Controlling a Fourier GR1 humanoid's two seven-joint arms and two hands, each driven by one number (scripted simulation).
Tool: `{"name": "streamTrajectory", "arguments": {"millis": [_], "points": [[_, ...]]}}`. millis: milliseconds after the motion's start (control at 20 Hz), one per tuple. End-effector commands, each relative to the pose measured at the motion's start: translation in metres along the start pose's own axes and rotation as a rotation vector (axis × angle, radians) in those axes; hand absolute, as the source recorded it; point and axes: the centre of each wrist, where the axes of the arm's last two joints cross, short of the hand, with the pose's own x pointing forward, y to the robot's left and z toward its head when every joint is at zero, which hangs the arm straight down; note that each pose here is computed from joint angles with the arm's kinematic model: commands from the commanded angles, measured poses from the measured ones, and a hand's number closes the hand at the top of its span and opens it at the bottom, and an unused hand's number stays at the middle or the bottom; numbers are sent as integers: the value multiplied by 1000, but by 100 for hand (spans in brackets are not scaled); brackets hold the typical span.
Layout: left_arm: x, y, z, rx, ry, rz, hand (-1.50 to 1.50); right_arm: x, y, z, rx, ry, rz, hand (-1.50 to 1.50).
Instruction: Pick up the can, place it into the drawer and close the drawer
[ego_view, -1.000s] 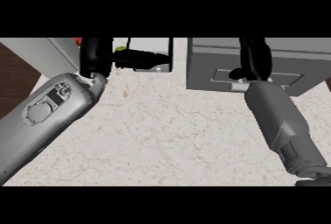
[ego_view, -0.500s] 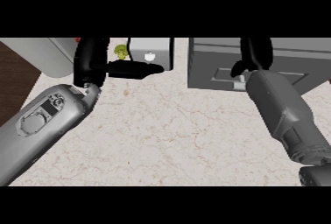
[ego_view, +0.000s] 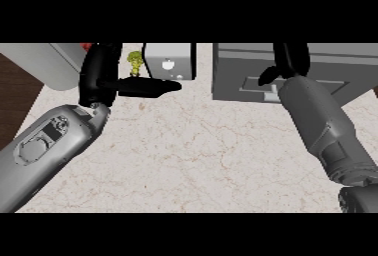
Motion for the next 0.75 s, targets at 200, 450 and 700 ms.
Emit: {"name": "streamTrajectory", "arguments": {"millis": [200,450,700], "points": [[-9,14,7,7,19,-8,-150,42,-13,-27,-113,50,-411,-150],[-6,15,10,18,13,9,-150,63,3,-20,-118,150,-664,-150],[-25,24,22,37,18,8,-150,54,3,-18,-119,139,-701,-150]]}}
